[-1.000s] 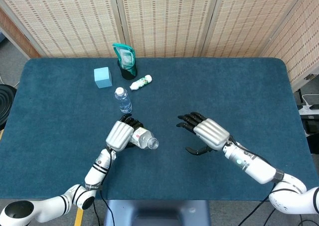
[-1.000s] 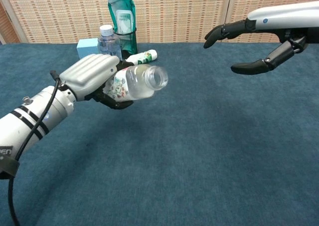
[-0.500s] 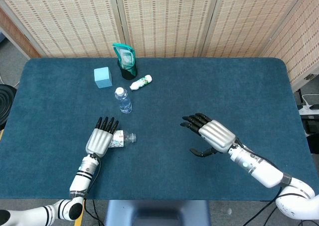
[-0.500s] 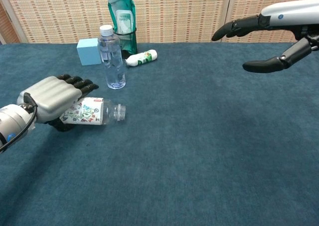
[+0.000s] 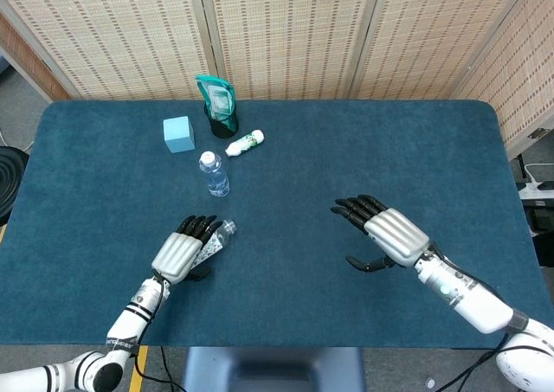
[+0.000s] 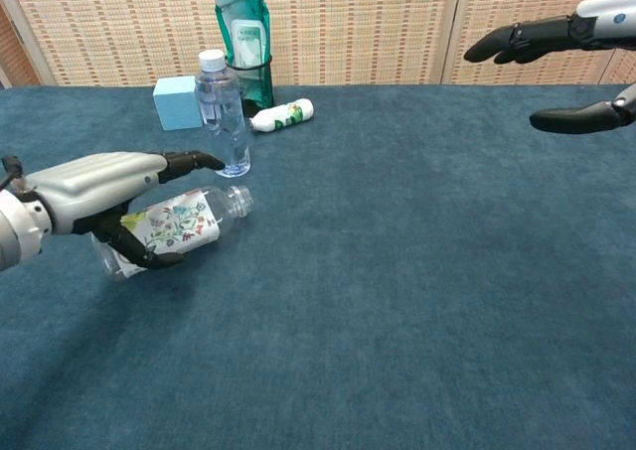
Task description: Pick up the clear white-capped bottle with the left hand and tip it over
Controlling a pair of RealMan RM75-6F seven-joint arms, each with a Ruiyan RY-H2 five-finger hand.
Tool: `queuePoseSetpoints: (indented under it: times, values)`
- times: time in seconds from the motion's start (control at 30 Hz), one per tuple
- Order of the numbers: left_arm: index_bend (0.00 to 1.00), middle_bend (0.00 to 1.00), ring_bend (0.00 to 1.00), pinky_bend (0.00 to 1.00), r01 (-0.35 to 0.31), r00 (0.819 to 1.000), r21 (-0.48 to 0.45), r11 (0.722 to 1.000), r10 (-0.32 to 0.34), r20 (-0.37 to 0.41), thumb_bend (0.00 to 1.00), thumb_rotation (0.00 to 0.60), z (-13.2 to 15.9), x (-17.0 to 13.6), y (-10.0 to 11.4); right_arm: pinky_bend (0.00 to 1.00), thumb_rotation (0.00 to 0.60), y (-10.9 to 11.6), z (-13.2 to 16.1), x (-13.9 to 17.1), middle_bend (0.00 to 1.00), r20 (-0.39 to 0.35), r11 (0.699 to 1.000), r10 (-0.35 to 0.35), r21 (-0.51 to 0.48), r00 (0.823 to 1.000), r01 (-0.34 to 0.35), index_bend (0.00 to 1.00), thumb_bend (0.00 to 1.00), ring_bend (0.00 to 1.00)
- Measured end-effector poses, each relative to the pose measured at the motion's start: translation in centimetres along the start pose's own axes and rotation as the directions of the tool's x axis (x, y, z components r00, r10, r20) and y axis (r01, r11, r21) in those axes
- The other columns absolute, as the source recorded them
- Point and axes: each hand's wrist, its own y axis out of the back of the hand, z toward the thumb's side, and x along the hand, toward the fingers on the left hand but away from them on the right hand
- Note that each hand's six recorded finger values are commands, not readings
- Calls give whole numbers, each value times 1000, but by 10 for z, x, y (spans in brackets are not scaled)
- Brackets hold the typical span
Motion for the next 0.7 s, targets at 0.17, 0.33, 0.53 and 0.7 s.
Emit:
queuePoseSetpoints:
  times: [0.17,0.33,0.53,0.7]
  values:
    - [0,0,0,37,-52,997,-30,998,54,47,274,600,1,-28,30,0,358,0,-12,21,0,52,1000,-9,21,999,8,0,312,0]
    - [0,0,0,19,-123,992,0,992,123,2,329,600,-22,-78,45,0,381,-5,-33,65,0,168,997,-68,32,983,64,0,315,0]
    - [0,0,0,12,-252,952,87,964,263,-158,382,600,-62,-150,53,0,440,-20,-65,136,0,395,977,-210,127,894,173,0,318,0]
    - [0,0,0,11,-274,913,164,948,310,-264,391,600,-86,-193,50,0,448,-35,-76,167,0,501,963,-257,206,826,174,0,318,0]
